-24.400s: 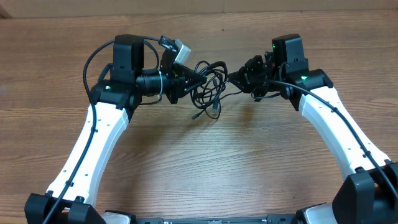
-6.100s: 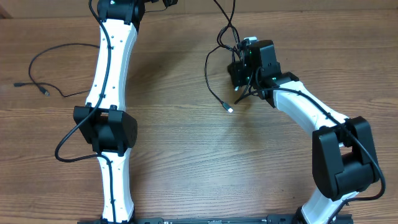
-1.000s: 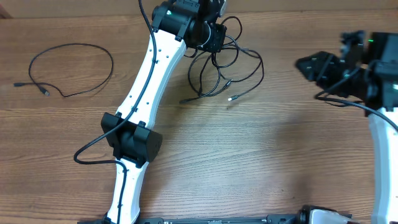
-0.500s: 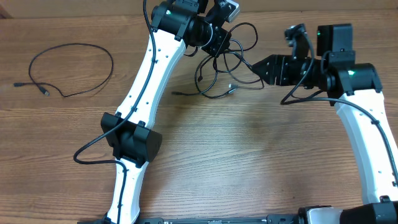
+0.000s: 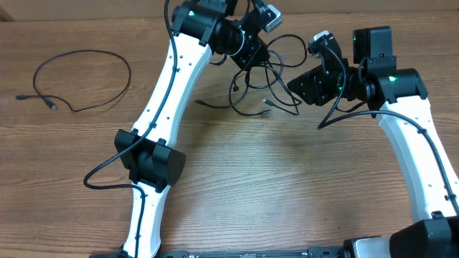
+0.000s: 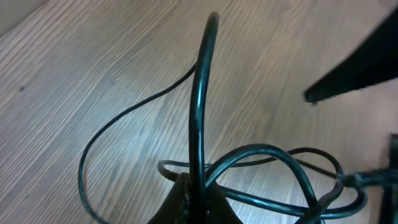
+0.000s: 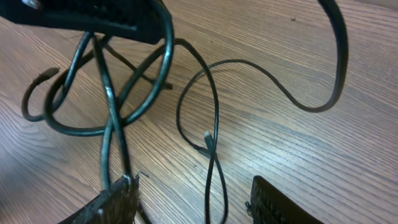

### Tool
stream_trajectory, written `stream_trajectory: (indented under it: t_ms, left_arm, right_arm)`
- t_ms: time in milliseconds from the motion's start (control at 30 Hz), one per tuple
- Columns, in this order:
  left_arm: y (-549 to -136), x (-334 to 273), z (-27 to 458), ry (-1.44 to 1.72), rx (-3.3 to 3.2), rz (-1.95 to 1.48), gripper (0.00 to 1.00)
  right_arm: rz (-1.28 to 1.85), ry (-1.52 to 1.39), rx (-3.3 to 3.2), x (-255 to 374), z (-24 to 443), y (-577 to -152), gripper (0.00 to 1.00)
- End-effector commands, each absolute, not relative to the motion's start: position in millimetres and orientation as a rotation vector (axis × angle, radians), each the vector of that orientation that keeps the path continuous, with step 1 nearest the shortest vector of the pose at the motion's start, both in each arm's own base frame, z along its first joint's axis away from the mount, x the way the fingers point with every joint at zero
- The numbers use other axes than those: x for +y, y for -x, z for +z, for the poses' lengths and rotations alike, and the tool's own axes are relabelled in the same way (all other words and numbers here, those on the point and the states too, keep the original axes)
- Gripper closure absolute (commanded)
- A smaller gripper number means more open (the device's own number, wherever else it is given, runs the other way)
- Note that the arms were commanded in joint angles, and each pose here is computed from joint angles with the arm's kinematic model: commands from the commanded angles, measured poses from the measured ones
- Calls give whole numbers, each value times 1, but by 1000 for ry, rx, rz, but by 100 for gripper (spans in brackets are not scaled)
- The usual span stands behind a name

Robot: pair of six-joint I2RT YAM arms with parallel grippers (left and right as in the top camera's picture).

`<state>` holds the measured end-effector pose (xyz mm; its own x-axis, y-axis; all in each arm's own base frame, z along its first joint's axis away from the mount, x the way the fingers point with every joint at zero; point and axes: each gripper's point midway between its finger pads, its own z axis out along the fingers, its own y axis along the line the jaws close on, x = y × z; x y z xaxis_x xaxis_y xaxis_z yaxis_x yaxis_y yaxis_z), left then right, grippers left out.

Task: Untangle cables
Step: 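Swing the right gripper left toward the left gripper's cables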

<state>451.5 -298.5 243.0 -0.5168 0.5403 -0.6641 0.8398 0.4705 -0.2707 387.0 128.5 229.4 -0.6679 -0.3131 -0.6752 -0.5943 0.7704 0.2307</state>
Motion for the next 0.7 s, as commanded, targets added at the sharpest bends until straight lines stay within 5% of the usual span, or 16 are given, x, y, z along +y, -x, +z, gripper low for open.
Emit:
stream_trajectory:
  t_ms: [0, 667]
  left_arm:
    - [-442, -299, 278, -1185, 2077, -929, 96]
    - [-455, -279, 314, -1026, 1982, -1201, 96]
  right_arm:
    - [614, 730, 2277, 137, 244, -386, 44]
    - [881, 796, 2336, 156, 234, -343, 37]
